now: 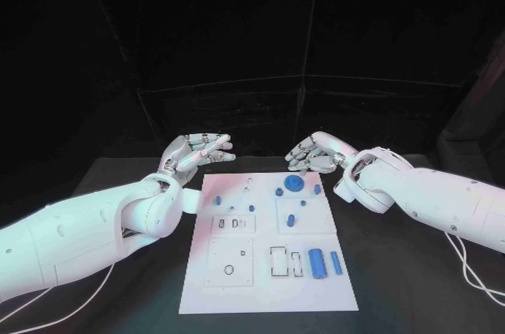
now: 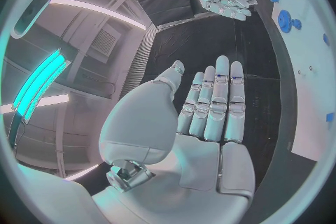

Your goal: Assemble the parts on the task board

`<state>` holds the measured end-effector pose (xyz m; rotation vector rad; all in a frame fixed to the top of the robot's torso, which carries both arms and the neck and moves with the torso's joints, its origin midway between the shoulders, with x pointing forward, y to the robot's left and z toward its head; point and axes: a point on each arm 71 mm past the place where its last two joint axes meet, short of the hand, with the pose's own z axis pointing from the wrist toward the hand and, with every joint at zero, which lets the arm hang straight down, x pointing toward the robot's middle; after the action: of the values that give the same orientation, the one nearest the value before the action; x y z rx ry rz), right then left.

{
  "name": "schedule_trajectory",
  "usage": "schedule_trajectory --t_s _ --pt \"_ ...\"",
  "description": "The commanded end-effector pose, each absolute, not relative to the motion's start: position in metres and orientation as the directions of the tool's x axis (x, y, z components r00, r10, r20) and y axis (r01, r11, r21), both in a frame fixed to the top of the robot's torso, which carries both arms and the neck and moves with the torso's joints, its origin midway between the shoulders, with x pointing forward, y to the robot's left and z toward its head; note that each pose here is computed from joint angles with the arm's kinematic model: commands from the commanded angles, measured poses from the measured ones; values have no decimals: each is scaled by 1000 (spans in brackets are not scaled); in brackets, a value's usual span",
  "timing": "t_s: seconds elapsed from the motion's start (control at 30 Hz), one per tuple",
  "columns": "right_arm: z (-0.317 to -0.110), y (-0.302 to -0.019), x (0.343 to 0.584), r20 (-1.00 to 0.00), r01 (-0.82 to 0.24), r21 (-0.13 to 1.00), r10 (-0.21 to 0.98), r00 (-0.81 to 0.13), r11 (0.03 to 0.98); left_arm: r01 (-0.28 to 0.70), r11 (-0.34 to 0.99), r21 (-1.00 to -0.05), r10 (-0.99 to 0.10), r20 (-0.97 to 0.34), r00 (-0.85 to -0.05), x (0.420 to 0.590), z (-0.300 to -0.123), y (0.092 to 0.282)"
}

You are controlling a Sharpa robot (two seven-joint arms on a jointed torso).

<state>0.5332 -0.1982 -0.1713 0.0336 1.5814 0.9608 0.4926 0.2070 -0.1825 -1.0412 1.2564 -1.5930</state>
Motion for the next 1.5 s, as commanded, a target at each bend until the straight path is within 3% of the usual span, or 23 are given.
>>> schedule_trajectory --t_s 0.03,0.23,0.63,1.5 --pt "-176 -193 534 -927 -516 373 293 -233 771 115 -161 -980 -929 111 -353 487 -179 202" --pt "-176 -183 535 -964 -532 260 188 -186 806 102 -175 -979 -916 124 -381 479 -176 197" --pt "-178 -165 534 -980 -538 170 87 -177 826 90 -181 -979 -908 132 -397 475 -176 193" --pt "-187 -149 539 -973 -543 115 -17 -232 832 81 -182 -980 -906 135 -402 470 -174 194"
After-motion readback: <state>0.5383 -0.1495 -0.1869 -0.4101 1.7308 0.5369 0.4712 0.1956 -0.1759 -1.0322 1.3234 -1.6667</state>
